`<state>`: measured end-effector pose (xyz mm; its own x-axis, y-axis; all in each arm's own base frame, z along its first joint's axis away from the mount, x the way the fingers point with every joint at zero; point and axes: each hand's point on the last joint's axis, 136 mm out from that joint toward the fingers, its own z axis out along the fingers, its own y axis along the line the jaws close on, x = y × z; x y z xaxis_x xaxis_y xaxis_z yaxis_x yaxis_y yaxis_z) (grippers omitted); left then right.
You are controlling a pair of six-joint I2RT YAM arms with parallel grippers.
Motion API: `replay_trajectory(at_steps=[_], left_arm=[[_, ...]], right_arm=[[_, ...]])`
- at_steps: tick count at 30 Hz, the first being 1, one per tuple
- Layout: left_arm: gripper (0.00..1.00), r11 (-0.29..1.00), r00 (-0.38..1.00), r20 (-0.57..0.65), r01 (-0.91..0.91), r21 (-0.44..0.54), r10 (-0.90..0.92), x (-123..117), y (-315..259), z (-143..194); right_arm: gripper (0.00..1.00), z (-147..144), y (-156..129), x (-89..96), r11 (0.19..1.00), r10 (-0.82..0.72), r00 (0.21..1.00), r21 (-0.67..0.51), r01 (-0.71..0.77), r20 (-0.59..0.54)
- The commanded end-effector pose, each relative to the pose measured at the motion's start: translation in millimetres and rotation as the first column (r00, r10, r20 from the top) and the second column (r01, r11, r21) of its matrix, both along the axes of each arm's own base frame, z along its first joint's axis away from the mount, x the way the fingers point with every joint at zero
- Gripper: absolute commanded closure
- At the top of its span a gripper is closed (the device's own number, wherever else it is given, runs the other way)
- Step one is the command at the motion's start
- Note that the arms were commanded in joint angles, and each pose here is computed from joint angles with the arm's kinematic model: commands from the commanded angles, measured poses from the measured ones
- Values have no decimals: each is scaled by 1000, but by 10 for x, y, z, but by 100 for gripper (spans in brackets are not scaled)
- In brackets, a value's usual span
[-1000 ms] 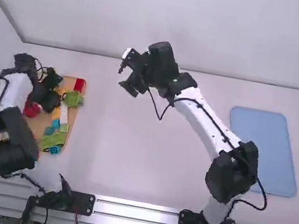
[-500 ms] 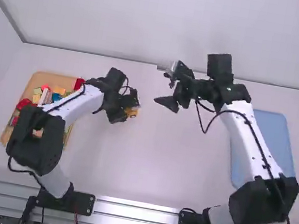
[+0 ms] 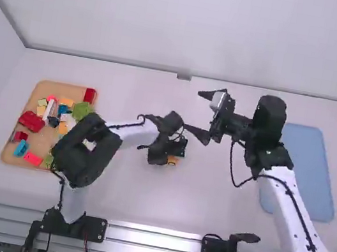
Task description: Assemble lego blocks to make yellow taxi
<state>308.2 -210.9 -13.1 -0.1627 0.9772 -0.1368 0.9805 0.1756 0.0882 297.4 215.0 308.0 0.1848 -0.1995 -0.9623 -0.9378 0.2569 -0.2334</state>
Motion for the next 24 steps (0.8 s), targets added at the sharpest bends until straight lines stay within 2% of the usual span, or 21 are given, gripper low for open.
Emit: replay_trajectory(at_steps=[1, 4, 5, 10, 13, 16, 19, 21, 23, 24], left_arm=[[79, 998, 999, -5, 49, 39, -49, -52, 22, -72], [37, 998, 999, -13, 53, 45, -53, -69, 35, -80], [0, 997, 999, -9, 52, 48, -52, -62, 38, -78], [1, 998, 999, 19, -34, 61, 33, 87, 115, 41], [1, 997, 998, 24, -64, 52, 62, 175, 185, 196], [1, 987, 985, 70, -160, 6, 159, 421, 449, 553], [1, 958, 950, 123, -282, -42, 286, 611, 696, 782], [1, 913, 900, 154, -399, -88, 408, 733, 920, 946], [1, 793, 777, 165, -585, -168, 608, 852, 1349, 1189], [1, 677, 658, 160, -704, -214, 736, 878, 1690, 1340]], right_arm=[[2, 8, -18, -25, 998, -54, 995, 33, 56, -84], [2, -14, 9, -37, 997, -69, 995, 25, 71, -79], [2, -13, 22, -40, 997, -67, 995, 25, 69, -77], [2, 49, 138, -69, 999, -31, 999, 40, 32, -33], [2, 98, 180, -4, 997, -40, 998, 61, 42, -38], [2, 160, 299, 158, 996, -54, 998, 64, 56, -40], [2, 185, 431, 229, 998, -23, 998, 63, 26, -52], [2, 198, 536, 288, 998, -1, 998, 63, 5, -59], [2, 197, 741, 388, 998, 34, 997, 58, -30, -75], [2, 185, 898, 429, 997, 63, 993, 51, -59, -95]])
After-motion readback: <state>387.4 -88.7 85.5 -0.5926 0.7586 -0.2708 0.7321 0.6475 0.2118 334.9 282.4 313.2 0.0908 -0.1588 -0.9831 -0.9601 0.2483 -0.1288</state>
